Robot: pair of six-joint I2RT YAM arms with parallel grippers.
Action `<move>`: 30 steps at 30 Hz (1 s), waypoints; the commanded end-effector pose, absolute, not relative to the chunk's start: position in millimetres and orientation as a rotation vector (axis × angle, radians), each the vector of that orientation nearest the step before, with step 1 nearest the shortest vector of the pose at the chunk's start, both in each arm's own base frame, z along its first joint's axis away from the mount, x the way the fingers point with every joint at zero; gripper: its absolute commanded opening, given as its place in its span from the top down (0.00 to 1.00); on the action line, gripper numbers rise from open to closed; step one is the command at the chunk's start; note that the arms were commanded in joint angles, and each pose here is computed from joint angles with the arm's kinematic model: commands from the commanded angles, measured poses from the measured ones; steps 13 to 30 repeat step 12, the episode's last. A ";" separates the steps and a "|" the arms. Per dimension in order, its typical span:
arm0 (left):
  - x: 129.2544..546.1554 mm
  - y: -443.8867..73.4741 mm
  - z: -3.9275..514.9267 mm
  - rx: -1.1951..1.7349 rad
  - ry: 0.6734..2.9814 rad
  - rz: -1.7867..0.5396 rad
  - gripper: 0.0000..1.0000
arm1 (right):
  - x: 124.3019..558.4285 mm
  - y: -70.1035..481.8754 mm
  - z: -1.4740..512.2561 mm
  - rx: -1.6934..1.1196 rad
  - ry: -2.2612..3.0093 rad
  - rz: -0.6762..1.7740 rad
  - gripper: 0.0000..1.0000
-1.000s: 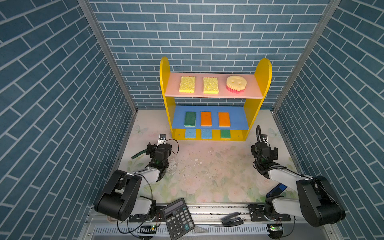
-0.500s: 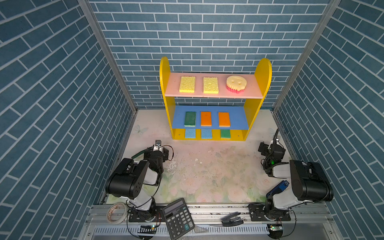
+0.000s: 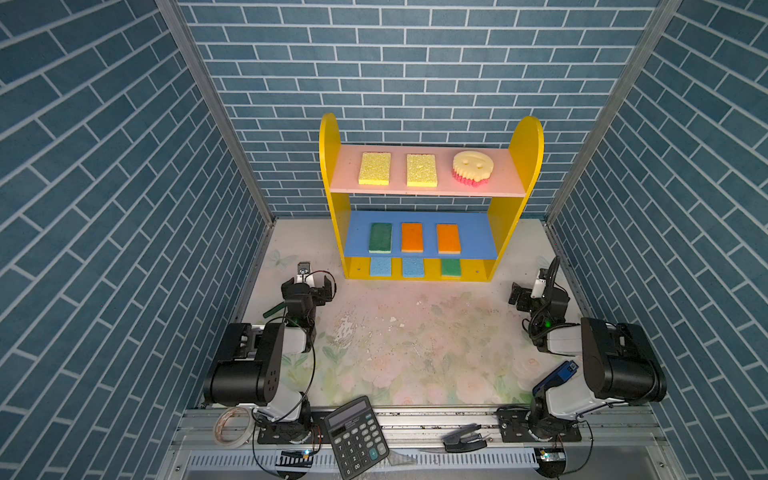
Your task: Place and organize the cleaning sponges onto the shelf
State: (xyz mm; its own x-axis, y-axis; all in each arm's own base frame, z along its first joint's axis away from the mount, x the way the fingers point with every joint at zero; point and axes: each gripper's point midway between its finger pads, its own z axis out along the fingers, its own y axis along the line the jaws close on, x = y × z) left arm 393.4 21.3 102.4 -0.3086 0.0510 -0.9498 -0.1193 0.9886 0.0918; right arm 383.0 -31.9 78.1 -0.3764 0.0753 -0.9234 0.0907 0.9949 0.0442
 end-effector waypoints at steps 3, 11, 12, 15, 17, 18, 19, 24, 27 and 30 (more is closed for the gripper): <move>390.5 19.6 95.4 -0.048 1.900 0.151 0.00 | 394.0 -25.5 87.9 0.073 1.942 0.007 0.01; 390.7 19.5 95.6 -0.048 1.900 0.150 0.00 | 396.4 -14.0 86.1 0.009 1.961 0.029 0.01; 390.5 19.6 95.4 -0.048 1.900 0.150 0.00 | 396.0 -14.0 86.9 0.009 1.957 0.029 0.01; 390.5 19.6 95.4 -0.048 1.900 0.150 0.00 | 396.0 -14.0 86.9 0.009 1.957 0.029 0.01; 390.5 19.6 95.4 -0.048 1.900 0.150 0.00 | 396.0 -14.0 86.9 0.009 1.957 0.029 0.01; 390.5 19.6 95.4 -0.048 1.900 0.150 0.00 | 396.0 -14.0 86.9 0.009 1.957 0.029 0.01; 390.5 19.6 95.4 -0.048 1.900 0.150 0.00 | 396.0 -14.0 86.9 0.009 1.957 0.029 0.01; 390.5 19.6 95.4 -0.048 1.900 0.150 0.00 | 396.0 -14.0 86.9 0.009 1.957 0.029 0.01; 390.5 19.6 95.4 -0.048 1.900 0.150 0.00 | 396.0 -14.0 86.9 0.009 1.957 0.029 0.01; 390.5 19.6 95.4 -0.048 1.900 0.150 0.00 | 396.0 -14.0 86.9 0.009 1.957 0.029 0.01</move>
